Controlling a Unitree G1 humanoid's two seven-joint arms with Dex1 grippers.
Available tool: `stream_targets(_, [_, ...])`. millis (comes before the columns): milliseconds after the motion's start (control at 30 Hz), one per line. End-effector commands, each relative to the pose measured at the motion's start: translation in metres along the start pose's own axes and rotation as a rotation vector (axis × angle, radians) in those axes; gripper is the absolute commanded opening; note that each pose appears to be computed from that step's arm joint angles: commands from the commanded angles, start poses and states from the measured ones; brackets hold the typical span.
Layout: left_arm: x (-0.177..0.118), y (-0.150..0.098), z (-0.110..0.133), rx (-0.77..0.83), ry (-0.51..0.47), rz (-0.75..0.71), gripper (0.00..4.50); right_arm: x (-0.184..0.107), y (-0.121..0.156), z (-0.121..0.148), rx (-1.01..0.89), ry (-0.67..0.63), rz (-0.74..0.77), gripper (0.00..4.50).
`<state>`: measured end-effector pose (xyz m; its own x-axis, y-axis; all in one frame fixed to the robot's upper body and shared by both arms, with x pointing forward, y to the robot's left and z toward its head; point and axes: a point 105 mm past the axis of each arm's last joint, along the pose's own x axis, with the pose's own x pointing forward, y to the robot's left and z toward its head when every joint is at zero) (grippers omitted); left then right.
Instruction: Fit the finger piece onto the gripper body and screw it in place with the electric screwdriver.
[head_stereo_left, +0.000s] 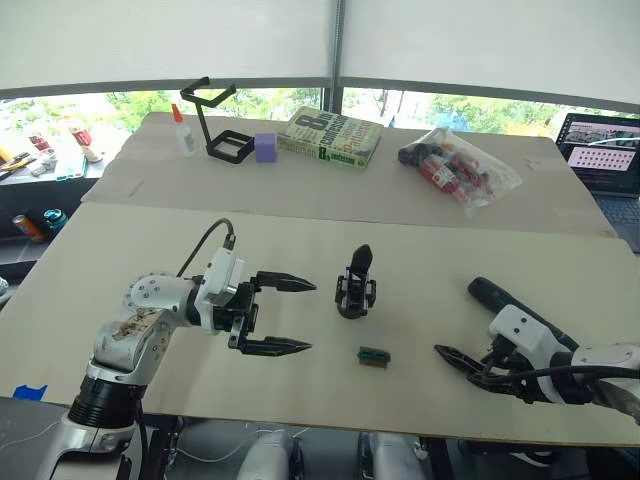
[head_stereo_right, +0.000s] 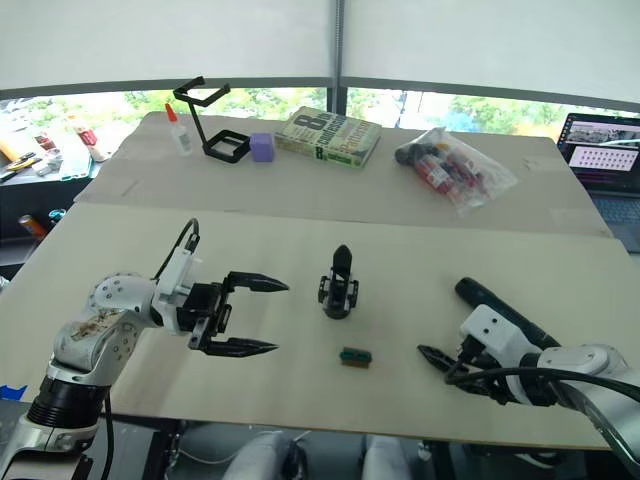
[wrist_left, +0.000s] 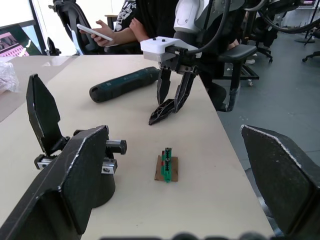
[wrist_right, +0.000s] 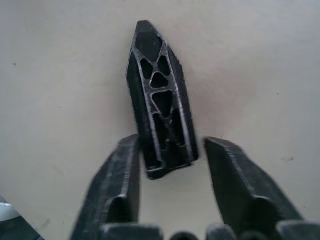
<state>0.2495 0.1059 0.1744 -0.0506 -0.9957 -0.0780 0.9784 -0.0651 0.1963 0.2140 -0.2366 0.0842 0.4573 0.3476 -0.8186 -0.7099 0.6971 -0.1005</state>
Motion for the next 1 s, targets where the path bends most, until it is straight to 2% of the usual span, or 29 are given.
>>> stream_targets(33, [0.0,0.003,0.016,0.038,-0.027,-0.009,4.5,-0.004,0.007,0.003,-0.033,-0.026,0.021,1.1])
stream_targets(133, [0.004,0.013,0.032,-0.041,-0.115,0.049,4.5,-0.019,0.001,0.028,-0.086,-0.204,-0.064,1.1])
stream_targets(267, [0.015,0.051,0.057,-0.224,-0.272,0.301,4.5,-0.066,-0.002,0.111,-0.193,-0.773,-0.347,1.1])
stream_targets(333, [0.022,0.063,0.068,-0.253,-0.332,0.364,4.5,-0.077,0.008,0.138,-0.224,-0.933,-0.418,1.1])
stream_targets(433, [0.039,0.082,0.088,-0.273,-0.418,0.446,4.5,-0.08,0.026,0.17,-0.268,-1.068,-0.459,1.1])
stream_targets(533, [0.056,0.089,0.103,-0.304,-0.491,0.461,4.5,-0.078,0.034,0.188,-0.289,-1.125,-0.49,1.1])
stream_targets(700, [0.083,0.08,0.109,-0.354,-0.525,0.393,4.5,-0.068,0.04,0.198,-0.336,-1.118,-0.501,1.1])
stream_targets(767, [0.087,0.076,0.115,-0.371,-0.545,0.365,4.5,-0.066,0.04,0.199,-0.337,-1.115,-0.503,1.1])
stream_targets(933, [0.088,0.071,0.113,-0.391,-0.535,0.349,4.5,-0.067,0.038,0.2,-0.335,-1.119,-0.511,1.1])
stream_targets(1000, [0.087,0.071,0.113,-0.389,-0.541,0.355,3.97,-0.067,0.038,0.2,-0.329,-1.119,-0.513,1.1])
